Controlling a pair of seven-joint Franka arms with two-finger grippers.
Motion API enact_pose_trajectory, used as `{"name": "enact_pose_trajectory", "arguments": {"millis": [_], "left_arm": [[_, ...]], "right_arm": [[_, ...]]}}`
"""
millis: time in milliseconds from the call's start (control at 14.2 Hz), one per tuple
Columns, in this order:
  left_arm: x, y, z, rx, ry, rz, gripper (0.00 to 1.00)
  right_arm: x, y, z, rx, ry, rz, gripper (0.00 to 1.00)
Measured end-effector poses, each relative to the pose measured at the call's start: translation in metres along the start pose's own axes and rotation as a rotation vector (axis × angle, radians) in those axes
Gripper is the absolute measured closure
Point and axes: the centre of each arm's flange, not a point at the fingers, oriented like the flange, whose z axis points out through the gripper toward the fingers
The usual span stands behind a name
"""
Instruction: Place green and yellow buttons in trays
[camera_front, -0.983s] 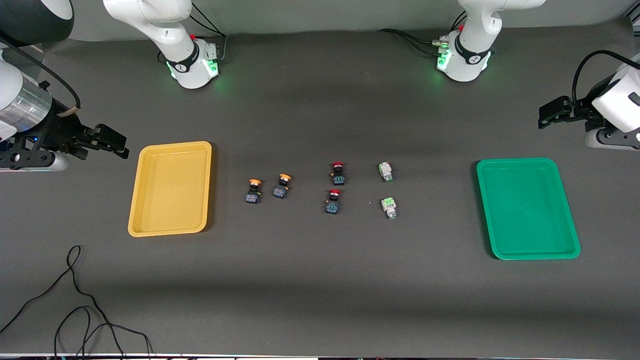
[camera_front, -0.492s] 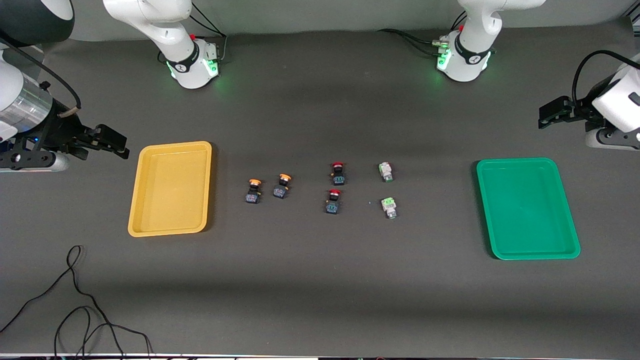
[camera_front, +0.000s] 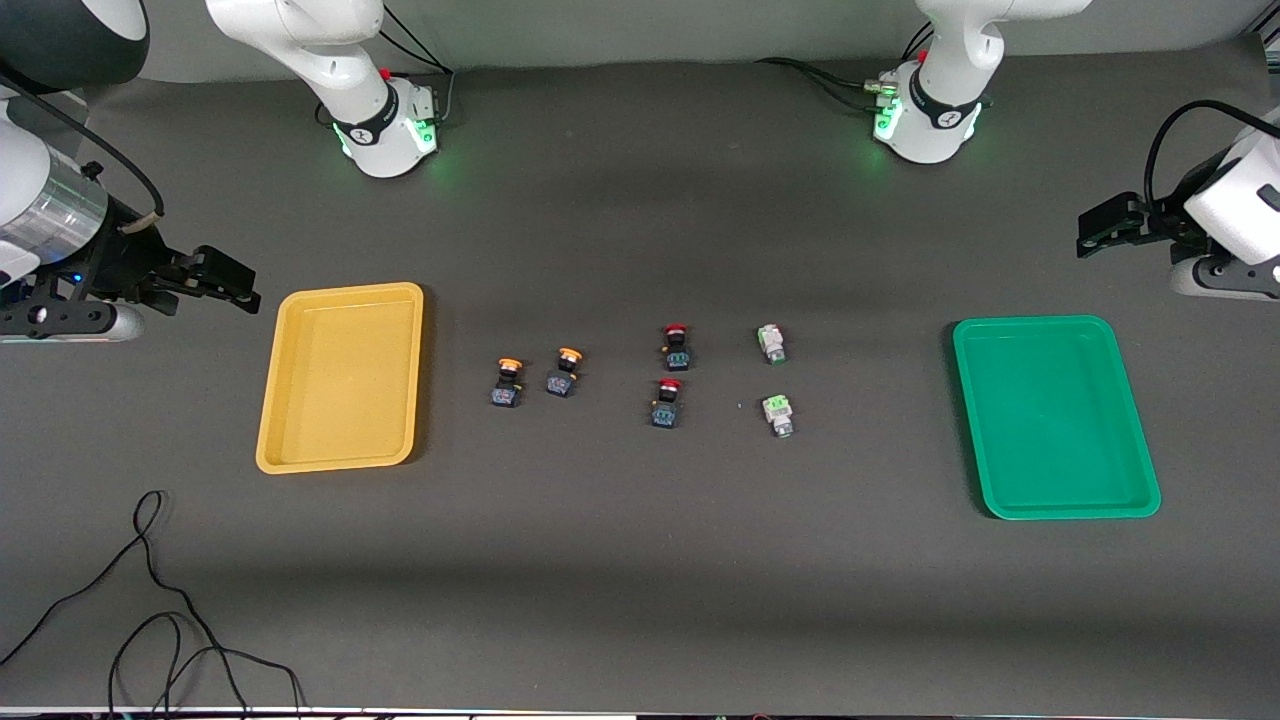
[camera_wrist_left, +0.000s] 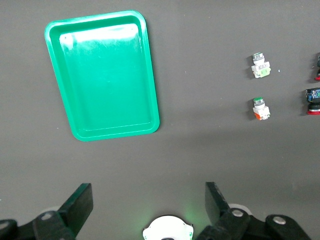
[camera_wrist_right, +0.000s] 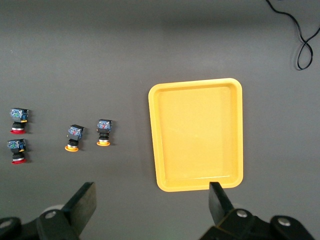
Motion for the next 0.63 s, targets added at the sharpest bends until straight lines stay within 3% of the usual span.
{"name": "enact_pose_trajectory", "arguments": {"millis": [211,632], "left_arm": [[0.0,0.0,0.0,0.0,0.001,0.0,0.0],[0.0,0.0,0.0,0.0,0.001,0.0,0.0]], "right_arm": [[-0.003,-0.016,0.002,0.002,-0.006,0.017,0.0],[-0.023,-0.141,0.042,-0.014,-0.059,0.068,0.0]]}}
